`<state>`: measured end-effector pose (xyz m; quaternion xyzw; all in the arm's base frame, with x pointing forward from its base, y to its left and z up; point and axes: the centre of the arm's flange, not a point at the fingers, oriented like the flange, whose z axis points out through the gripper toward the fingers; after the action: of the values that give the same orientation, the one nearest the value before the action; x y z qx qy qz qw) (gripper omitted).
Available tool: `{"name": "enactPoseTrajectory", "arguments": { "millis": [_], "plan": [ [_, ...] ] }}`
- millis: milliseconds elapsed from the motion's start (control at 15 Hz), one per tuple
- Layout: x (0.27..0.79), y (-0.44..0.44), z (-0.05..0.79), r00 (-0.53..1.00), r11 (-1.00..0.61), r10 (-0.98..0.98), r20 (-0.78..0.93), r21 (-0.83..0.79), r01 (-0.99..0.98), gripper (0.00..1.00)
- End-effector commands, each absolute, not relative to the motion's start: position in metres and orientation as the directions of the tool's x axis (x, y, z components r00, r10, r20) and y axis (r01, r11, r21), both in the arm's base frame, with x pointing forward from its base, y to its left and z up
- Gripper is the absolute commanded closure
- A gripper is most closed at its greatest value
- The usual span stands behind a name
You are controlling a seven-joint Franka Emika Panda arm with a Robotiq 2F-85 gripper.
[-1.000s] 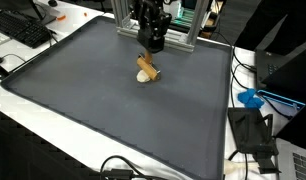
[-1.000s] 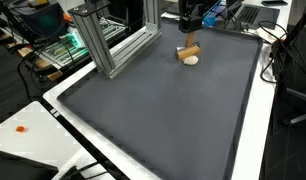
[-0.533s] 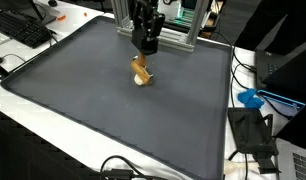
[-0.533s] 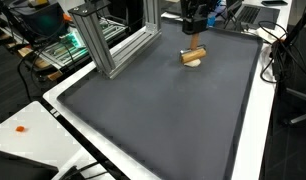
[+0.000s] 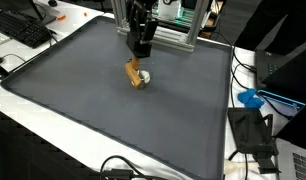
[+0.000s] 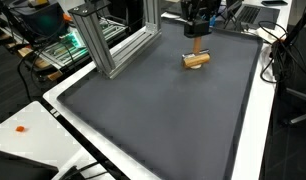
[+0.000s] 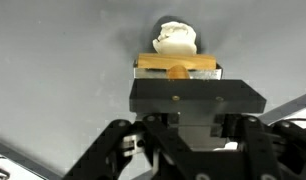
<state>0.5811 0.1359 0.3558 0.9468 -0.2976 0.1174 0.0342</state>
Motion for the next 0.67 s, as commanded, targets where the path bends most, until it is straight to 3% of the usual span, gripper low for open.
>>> {"name": "enactPoseTrajectory", "arguments": {
  "millis": [0, 600],
  "plan": [
    [0.5750, 0.1375, 0.3386, 0.785, -0.801, -0.582, 0.214, 0.014, -0.598, 0.66],
    [0.5678, 0.1453, 0.3466, 0.814, -0.816, -0.575, 0.088, 0.011, -0.578, 0.66]
  ]
}}
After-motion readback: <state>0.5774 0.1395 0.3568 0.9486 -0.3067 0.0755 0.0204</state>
